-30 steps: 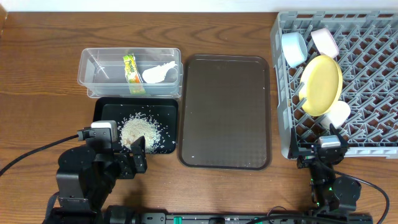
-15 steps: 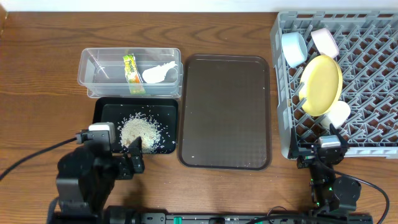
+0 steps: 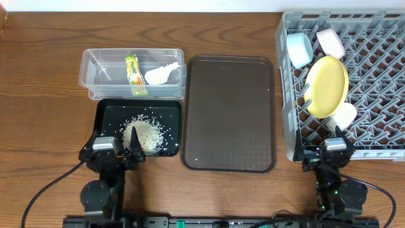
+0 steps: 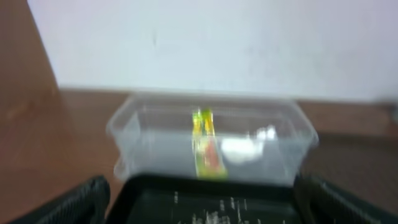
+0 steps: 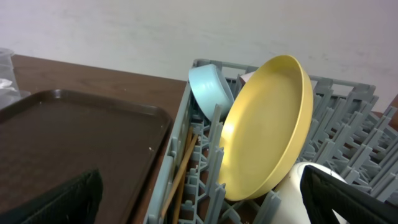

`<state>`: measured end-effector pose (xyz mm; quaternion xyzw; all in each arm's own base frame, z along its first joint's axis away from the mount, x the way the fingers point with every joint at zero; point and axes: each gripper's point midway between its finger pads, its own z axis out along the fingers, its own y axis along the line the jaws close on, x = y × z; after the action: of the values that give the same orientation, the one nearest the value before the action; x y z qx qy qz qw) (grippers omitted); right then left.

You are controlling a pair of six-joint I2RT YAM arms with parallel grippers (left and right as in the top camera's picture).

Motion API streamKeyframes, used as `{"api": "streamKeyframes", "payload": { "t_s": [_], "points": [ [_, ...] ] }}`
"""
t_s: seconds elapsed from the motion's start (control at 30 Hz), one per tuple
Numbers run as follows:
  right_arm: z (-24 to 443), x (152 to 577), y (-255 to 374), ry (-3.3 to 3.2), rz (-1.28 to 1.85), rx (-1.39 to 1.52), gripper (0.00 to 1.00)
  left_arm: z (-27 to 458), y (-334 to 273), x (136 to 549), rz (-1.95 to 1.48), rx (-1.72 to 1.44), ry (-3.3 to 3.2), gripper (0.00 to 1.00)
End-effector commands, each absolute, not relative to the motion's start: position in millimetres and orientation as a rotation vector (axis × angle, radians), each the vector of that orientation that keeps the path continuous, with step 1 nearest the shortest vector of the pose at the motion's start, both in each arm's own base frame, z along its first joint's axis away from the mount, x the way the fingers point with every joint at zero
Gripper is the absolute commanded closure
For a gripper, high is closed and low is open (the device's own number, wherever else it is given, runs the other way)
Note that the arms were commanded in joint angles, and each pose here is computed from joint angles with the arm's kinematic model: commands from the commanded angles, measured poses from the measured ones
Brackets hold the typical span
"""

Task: Sort waste into correct bins and load items into the dishwasher rack

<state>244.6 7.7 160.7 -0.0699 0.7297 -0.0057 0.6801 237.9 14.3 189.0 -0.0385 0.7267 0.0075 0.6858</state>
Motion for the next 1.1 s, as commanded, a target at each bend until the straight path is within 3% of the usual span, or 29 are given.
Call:
{"api": "streamKeyframes", "payload": {
  "t_s": [0.0, 0.27, 1.07],
  "points": [
    [160.3, 244.5, 9.8, 1.634, -0.016, -0.172, 0.01, 172.8, 18.0, 245.4, 0.047, -0.081, 1.586, 0.03],
    [160.3, 244.5, 9.8, 1.634, -0.016, -0.172, 0.01, 137.2, 12.0, 243.7, 0.017, -0.061, 1.722, 0.03],
    [160.3, 244.5, 9.8, 1.634, -0.016, -0.172, 0.01, 135.9, 12.1, 244.0, 0.017, -0.061, 1.728, 0.03]
  ]
}}
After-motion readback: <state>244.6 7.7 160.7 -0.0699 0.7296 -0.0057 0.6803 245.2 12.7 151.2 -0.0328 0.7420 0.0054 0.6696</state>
